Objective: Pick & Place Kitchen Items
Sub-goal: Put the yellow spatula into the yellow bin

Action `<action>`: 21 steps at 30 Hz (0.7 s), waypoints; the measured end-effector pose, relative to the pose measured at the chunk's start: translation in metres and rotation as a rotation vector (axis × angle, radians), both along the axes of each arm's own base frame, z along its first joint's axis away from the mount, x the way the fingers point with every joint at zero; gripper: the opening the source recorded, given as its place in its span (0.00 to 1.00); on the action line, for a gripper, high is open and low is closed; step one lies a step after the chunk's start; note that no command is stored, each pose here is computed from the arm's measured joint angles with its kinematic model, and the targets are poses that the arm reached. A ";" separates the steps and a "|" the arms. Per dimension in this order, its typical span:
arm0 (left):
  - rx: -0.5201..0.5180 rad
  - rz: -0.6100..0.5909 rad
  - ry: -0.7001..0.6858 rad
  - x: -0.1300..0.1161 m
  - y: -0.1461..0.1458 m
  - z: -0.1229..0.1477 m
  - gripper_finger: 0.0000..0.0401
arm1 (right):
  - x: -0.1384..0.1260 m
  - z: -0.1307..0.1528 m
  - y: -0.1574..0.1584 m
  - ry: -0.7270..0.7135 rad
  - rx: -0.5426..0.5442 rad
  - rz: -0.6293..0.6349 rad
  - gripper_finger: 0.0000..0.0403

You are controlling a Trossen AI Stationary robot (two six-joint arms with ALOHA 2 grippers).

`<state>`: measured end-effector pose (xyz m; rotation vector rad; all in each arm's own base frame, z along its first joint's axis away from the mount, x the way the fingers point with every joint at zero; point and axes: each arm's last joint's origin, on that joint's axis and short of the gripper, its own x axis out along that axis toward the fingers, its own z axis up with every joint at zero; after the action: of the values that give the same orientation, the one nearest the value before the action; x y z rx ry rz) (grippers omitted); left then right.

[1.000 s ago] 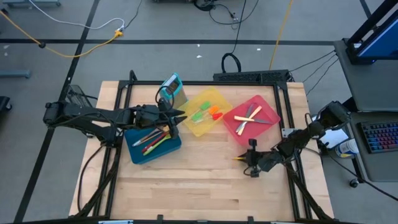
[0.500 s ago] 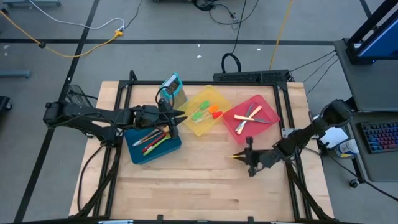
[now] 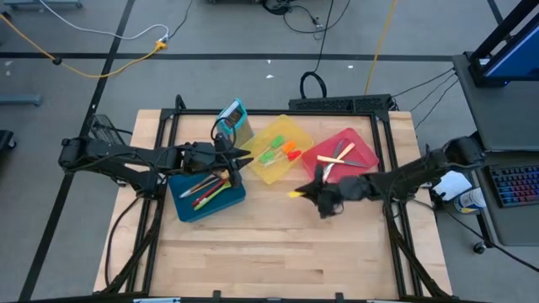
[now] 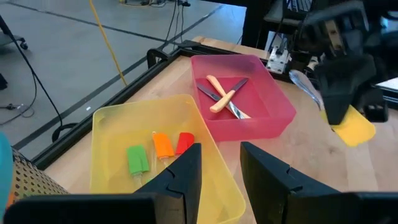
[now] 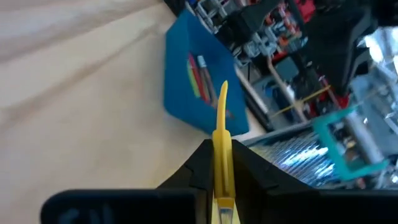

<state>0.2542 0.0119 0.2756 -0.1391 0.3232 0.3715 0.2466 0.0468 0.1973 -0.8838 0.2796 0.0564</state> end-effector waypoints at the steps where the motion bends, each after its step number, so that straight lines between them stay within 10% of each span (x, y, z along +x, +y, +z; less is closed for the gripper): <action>1: 0.007 -0.003 0.002 0.000 0.000 0.000 0.28 | 0.005 0.003 -0.006 -0.007 -0.013 0.013 0.07; 21: 0.003 -0.034 -0.007 0.001 -0.004 0.001 0.28 | 0.088 -0.024 -0.149 0.021 0.059 -0.154 0.08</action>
<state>0.2548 0.0076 0.2765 -0.1313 0.3181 0.3376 0.3347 -0.1017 0.1737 -0.8012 0.3634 -0.0690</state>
